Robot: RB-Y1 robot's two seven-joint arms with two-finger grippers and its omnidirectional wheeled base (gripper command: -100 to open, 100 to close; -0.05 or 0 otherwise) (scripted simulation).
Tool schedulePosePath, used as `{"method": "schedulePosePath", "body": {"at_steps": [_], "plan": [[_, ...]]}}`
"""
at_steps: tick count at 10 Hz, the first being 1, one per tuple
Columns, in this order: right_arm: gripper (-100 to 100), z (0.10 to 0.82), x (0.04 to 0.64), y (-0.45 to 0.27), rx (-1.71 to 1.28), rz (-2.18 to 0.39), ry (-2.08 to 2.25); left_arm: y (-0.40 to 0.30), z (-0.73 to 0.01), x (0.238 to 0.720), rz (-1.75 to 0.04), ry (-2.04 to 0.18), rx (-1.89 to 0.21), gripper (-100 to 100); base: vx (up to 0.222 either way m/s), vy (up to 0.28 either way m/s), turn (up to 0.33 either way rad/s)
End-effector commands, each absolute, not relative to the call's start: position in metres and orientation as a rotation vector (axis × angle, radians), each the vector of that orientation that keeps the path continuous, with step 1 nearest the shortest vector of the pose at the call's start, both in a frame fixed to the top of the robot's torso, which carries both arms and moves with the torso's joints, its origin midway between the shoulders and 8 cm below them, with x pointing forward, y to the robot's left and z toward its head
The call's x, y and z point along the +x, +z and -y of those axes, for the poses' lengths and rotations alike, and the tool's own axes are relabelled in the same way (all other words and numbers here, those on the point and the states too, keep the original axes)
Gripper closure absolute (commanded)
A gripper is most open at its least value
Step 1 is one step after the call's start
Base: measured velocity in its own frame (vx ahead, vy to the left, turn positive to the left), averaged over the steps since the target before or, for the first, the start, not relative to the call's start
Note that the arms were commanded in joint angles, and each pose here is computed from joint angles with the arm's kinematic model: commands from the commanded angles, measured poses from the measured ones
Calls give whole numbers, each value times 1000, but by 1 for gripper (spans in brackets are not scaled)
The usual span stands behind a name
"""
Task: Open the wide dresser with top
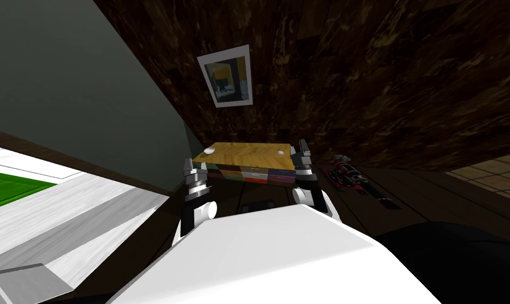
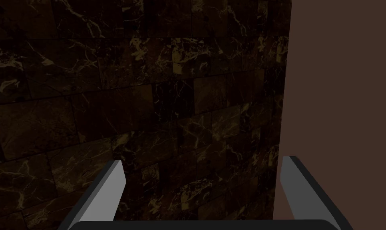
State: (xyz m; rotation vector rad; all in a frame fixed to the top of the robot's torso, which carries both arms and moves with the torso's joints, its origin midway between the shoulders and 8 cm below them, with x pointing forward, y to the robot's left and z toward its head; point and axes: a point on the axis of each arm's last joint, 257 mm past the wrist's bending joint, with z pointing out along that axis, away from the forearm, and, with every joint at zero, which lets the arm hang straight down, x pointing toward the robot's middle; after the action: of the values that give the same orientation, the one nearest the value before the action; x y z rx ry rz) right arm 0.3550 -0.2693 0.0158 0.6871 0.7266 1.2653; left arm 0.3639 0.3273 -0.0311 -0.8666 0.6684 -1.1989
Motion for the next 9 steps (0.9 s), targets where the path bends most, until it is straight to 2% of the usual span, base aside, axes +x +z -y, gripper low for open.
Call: {"method": "schedulePosePath", "body": {"at_steps": [1, 9], "plan": [[0, 269, 355, 16, 687, -727, 1265, -31, -327, 364, -668, -1199, -867, 0, 0, 0, 0], [0, 269, 355, 16, 687, -726, 1265, -31, -327, 364, -668, -1199, -866, 0, 0, 0, 0]]}}
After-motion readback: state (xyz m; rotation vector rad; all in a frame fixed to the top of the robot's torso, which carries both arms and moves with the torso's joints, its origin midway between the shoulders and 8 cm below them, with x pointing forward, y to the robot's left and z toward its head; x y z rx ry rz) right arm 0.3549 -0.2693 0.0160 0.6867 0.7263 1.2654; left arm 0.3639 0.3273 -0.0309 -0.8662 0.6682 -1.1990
